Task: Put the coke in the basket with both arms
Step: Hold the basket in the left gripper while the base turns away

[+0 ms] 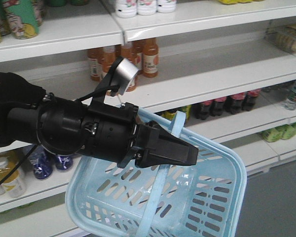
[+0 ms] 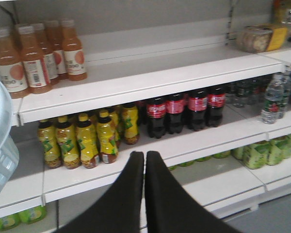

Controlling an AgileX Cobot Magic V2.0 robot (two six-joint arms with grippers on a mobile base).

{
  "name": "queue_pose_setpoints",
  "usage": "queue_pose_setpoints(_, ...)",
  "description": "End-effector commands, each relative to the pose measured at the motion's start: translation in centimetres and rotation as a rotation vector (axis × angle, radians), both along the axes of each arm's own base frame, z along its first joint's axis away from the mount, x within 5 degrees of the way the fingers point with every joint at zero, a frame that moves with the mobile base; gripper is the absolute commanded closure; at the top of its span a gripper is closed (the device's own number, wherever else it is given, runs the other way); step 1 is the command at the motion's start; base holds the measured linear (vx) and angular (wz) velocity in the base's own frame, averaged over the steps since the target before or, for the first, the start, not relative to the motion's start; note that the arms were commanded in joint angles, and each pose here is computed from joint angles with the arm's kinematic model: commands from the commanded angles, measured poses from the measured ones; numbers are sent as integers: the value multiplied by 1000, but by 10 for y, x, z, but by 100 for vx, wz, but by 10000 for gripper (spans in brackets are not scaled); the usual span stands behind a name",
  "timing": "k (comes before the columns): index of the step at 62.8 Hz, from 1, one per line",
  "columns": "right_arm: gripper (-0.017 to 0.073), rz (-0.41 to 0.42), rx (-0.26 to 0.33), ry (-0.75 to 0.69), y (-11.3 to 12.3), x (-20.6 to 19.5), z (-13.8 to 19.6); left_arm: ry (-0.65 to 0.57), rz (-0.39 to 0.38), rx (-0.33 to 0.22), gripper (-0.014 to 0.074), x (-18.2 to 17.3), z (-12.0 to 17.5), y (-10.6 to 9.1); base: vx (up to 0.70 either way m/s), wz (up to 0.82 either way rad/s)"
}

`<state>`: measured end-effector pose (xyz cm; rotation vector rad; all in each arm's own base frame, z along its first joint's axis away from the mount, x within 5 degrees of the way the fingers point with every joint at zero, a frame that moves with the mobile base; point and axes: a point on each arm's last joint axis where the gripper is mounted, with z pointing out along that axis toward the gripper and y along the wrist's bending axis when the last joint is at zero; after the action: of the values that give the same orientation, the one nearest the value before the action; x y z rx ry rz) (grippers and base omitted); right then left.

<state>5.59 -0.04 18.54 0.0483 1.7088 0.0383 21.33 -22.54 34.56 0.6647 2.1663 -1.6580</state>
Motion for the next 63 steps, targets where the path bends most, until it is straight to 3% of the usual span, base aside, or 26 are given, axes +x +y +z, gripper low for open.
queue_pose_setpoints(1,564,-2,-14,-82,0,0,5,-17,-2,-104,601,-9,26,3,-4,-61)
queue_pose_setpoints(63,564,-2,-14,-82,0,0,5,-17,-2,-104,601,-9,26,3,-5,-55)
